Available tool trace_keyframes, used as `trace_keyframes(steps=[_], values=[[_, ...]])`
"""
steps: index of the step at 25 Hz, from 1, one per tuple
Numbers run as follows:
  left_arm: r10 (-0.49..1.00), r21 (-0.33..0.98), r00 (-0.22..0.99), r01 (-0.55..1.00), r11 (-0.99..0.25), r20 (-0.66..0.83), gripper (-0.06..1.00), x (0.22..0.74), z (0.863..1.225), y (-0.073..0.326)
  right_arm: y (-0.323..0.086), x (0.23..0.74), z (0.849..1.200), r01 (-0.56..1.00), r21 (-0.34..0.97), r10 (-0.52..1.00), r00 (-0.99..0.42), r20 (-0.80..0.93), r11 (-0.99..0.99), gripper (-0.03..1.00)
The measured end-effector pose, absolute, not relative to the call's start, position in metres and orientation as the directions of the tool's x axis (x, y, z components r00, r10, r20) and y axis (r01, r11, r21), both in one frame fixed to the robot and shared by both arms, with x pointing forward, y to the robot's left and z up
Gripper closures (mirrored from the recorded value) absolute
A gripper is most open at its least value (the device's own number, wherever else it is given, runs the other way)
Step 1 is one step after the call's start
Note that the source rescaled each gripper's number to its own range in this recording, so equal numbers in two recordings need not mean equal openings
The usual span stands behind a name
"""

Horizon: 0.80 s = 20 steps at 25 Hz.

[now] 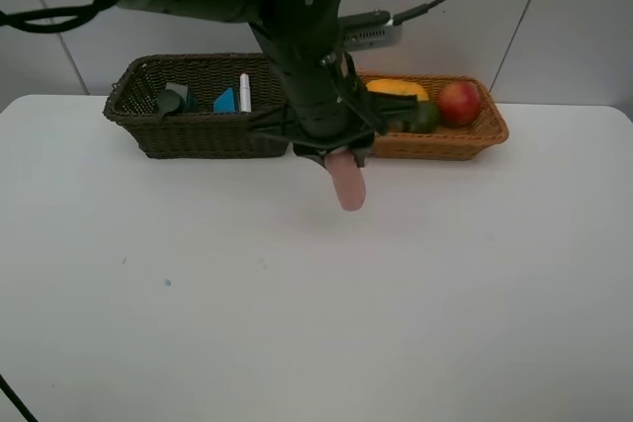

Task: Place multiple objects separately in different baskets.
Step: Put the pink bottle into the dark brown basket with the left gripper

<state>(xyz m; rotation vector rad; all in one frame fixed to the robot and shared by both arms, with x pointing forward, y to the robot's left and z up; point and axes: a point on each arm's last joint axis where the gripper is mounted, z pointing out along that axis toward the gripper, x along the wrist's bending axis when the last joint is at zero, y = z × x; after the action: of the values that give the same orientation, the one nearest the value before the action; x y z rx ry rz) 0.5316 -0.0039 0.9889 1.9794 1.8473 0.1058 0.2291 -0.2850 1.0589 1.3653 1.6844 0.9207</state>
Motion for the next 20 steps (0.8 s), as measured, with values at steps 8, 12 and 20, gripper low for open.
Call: trace_keyframes(steps=[8,12,20], values=[[0.949,0.529,0.098,0.845,0.080,-0.301,0.67,0.576,1.017,0.033,-0.285,0.229,1.059,0.431,0.887,0.984,-0.133,-0.119,0.166,-0.03],[0.938,0.628,0.138,0.772,0.101,-0.320,0.67,0.598,1.025,0.048,-0.285,0.229,1.059,0.431,0.887,0.984,-0.133,-0.119,0.166,-0.03],[0.933,0.759,0.170,0.636,0.142,-0.317,0.67,0.636,1.034,0.084,-0.285,0.229,1.059,0.431,0.887,0.984,-0.133,-0.119,0.166,-0.03]])
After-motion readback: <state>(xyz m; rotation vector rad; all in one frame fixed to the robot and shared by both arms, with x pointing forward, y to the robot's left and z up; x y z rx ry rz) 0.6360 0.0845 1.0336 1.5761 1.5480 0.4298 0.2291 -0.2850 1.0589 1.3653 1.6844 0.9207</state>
